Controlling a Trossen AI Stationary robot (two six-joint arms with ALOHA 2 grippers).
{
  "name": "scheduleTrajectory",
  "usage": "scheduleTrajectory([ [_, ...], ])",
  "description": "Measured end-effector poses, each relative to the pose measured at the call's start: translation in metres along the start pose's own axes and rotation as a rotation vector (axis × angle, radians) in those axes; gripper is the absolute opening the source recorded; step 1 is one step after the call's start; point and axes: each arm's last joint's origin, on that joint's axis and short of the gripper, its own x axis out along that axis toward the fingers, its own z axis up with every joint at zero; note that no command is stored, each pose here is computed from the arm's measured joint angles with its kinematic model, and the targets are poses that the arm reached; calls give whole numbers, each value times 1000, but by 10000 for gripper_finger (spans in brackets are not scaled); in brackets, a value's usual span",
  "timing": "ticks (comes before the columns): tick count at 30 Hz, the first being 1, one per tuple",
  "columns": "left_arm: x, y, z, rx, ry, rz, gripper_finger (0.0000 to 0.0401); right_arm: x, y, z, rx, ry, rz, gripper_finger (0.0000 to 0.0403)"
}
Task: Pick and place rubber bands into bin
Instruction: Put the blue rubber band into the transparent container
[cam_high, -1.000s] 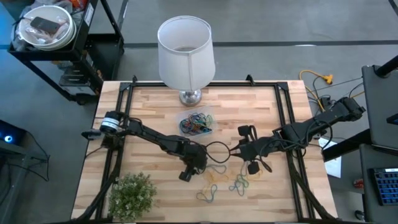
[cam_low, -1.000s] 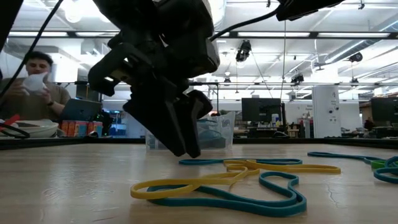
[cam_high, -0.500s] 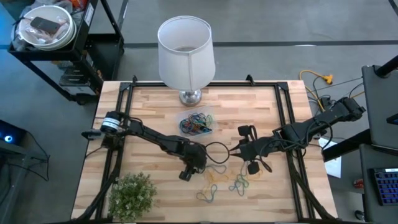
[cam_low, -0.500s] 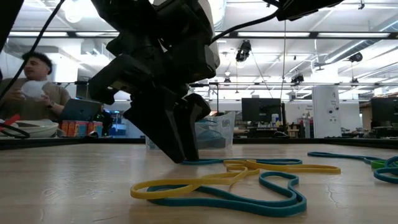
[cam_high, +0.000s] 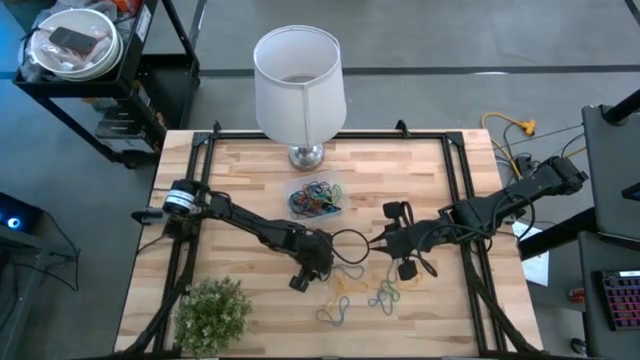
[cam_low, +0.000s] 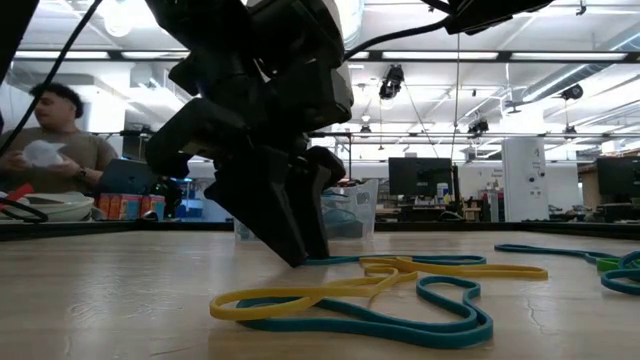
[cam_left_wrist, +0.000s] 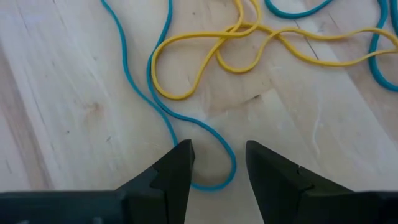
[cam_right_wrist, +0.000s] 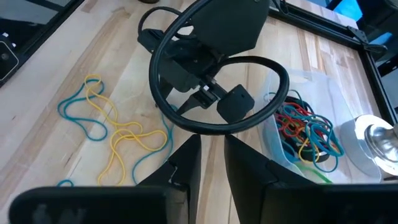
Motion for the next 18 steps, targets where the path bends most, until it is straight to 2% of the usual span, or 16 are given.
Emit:
scheduleTrajectory([
  [5, 1, 0, -1, 1, 6, 11, 121, 1, 0, -1, -1, 4, 0, 63],
  [14, 1, 1, -3, -3, 23, 22, 16, 1, 0, -2, 3, 5, 0, 63],
  [18, -2, 1, -1, 19, 21, 34, 5, 1, 0, -2, 3, 5, 0, 61],
])
